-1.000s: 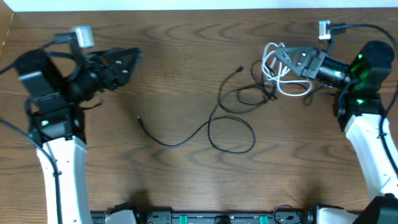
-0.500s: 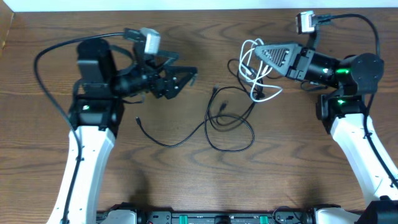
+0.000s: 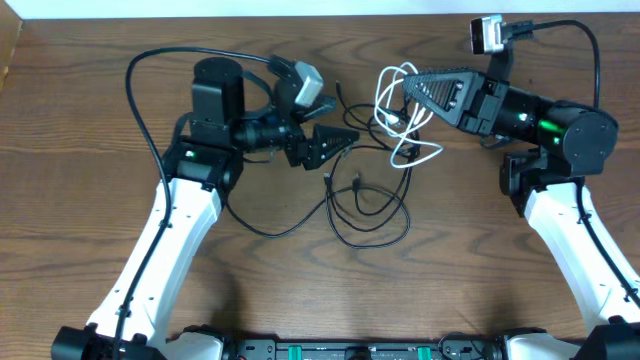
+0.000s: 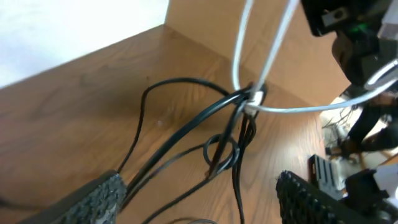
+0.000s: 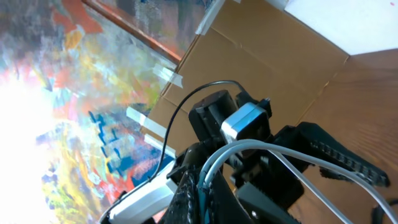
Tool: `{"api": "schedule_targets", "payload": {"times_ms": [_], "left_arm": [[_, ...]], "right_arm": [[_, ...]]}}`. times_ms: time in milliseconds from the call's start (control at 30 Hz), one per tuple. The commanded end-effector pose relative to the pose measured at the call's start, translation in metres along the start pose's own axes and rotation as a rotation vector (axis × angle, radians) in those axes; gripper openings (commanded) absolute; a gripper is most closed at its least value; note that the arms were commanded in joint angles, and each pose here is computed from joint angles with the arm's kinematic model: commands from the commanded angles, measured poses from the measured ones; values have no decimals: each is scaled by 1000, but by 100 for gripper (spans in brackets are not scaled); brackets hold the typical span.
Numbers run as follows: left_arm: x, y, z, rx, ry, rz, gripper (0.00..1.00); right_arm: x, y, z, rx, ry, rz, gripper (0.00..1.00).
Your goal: Untangle cables
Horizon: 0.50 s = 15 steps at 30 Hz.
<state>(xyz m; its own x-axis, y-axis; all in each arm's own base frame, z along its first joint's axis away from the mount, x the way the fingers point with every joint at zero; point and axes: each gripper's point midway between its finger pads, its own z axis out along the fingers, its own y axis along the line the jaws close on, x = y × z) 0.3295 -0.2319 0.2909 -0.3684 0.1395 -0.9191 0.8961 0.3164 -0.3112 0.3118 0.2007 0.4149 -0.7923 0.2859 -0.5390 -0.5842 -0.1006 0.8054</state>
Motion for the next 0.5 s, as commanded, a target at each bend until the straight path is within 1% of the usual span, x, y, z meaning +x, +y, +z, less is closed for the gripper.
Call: {"api": "schedule_targets", "payload": {"times_ms": [0,267,367,467], "left_arm": [[-5,-14,9,49,-7,137,78],[-1,-37,27,117,0,305,78],[-1,-42,31,132,3,320,78],[0,-36,32,92,10,354,78]], "right_arm": [[-4,10,4,-22,-24,9,1],[3,13,13,-41,-4,25,1],[4,13,14,-43,-2,33,1],[4,13,14,-43,-3,44,1]]}}
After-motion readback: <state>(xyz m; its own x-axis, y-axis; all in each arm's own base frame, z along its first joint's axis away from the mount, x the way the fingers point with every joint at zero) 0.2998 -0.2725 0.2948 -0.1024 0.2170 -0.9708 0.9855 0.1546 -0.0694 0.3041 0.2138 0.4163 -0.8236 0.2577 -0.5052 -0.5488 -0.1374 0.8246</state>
